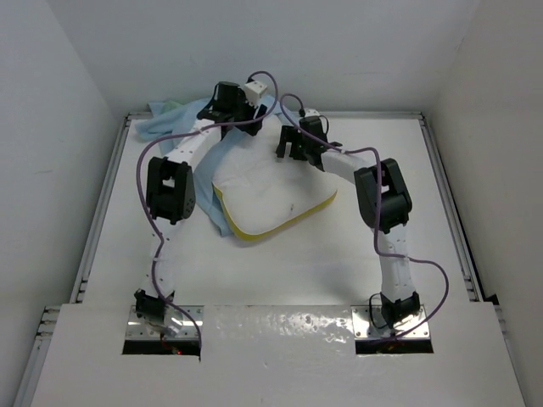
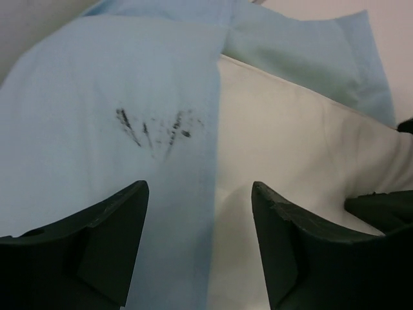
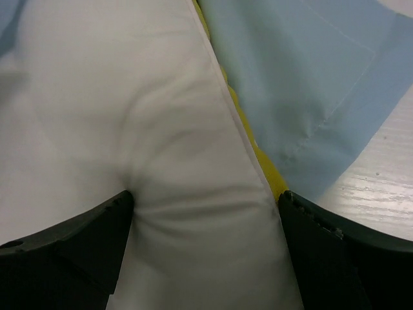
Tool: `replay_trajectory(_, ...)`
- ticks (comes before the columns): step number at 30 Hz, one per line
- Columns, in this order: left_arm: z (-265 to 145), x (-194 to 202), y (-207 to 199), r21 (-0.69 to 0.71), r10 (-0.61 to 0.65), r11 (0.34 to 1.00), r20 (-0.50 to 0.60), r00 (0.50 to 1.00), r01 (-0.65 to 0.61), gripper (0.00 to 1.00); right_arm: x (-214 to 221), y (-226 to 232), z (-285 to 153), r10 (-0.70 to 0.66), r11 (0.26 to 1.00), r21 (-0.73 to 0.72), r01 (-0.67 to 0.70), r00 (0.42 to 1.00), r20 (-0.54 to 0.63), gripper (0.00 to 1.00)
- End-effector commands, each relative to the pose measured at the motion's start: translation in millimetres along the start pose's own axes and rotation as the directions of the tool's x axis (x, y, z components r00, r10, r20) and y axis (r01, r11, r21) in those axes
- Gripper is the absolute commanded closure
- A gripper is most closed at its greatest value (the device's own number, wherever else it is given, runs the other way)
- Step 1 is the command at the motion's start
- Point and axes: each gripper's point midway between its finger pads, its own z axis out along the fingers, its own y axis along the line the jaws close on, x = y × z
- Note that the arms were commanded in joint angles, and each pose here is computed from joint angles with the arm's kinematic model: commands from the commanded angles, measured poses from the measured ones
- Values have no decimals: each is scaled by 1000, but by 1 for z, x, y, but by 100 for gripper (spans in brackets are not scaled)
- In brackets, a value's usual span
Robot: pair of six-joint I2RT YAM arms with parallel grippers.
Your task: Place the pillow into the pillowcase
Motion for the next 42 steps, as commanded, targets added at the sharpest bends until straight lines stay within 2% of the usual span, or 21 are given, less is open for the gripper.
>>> replay_trajectory(1, 7, -12, 31, -140, 64, 989, 55, 996, -56, 37, 4, 7, 1, 47, 999, -15, -48, 999, -19, 8)
replay_trajectory(5, 20, 1, 33, -155, 90, 984, 34, 995, -84, 41, 8, 6, -3, 59, 998, -25, -59, 998, -11, 8)
replay_trajectory(10, 34, 13, 8, -33, 102, 994, 39, 994, -100, 39, 7, 4, -2, 38, 999, -11, -39, 999, -13, 7)
replay_trajectory(15, 46, 17, -1, -16, 83, 996, 46, 995, -82, 42, 4, 4, -4, 22, 1000, -15, -23, 1000, -17, 10)
replay_trajectory(16, 48, 20, -1, -16, 78, 997, 42, 996, -77, 53, 4, 6, -5, 15, 1000, -18, -16, 1000, -20, 16)
replay_trajectory(17, 48, 21, 0, -22, 75, 997, 41, 996, -74, 93, 8, 5, -5, 12, 1000, -19, -13, 999, -35, 36)
replay_trajectory(18, 49, 22, 1, -27, 66, 998, 36, 997, -65, 100, 11, 5, -6, 9, 1000, -22, -10, 999, -48, 47)
replay_trajectory(20, 45, 21, -9, 25, 42, 999, 27, 999, -42, 100, 27, 11, -10, 10, 998, -65, -17, 994, -110, 71)
replay_trajectory(21, 33, 6, -26, 118, 38, 992, 54, 998, -44, 100, 43, 16, -17, 17, 994, -105, -34, 987, -161, 95)
replay_trajectory(22, 24, -4, -26, 114, 45, 992, 70, 996, -53, 100, 53, 19, -22, 20, 991, -123, -44, 982, -188, 100)
replay_trajectory(24, -14, -33, -60, 273, 72, 956, 147, 987, -110, 100, 97, 17, -41, 14, 988, -143, -56, 961, -277, 100)
replay_trajectory(26, -41, -42, -88, 403, 81, 905, 150, 985, -135, 100, 91, 41, -72, -25, 971, -239, -30, 974, -224, 100)
replay_trajectory(27, -54, -56, -92, 430, 106, 886, 179, 978, -175, 100, 122, 34, -88, -31, 971, -237, -35, 962, -270, 100)
replay_trajectory(30, -80, -48, -117, 548, 102, 822, 127, 987, -155, 100, 120, 43, -130, -11, 951, -304, -57, 976, -219, 91)
replay_trajectory(32, -96, -46, -132, 605, 83, 787, 92, 992, -121, 100, 107, 43, -148, -20, 950, -310, -32, 986, -164, 57)
replay_trajectory(34, -104, -35, -148, 657, 84, 747, 58, 995, -102, 100, 106, 34, -151, -40, 960, -280, -2, 989, -146, 17)
replay_trajectory(35, -104, -32, -153, 666, 92, 739, 50, 994, -102, 100, 103, 33, -151, -50, 962, -273, 11, 990, -134, 13)
replay_trajectory(37, -104, -21, -166, 691, 93, 718, 20, 995, -81, 100, 92, 30, -143, -70, 967, -251, 43, 993, -98, 10)
replay_trajectory(40, -109, -15, -182, 741, 71, 669, 15, 997, -59, 100, 81, 35, -125, -66, 968, -249, 43, 994, -85, 13)
replay_trajectory(41, -111, -17, -185, 746, 72, 662, 22, 997, -65, 100, 81, 36, -120, -58, 967, -251, 34, 994, -89, 16)
replay_trajectory(42, -113, -19, -192, 756, 81, 649, 35, 996, -79, 100, 77, 40, -115, -50, 966, -258, 28, 995, -82, 30)
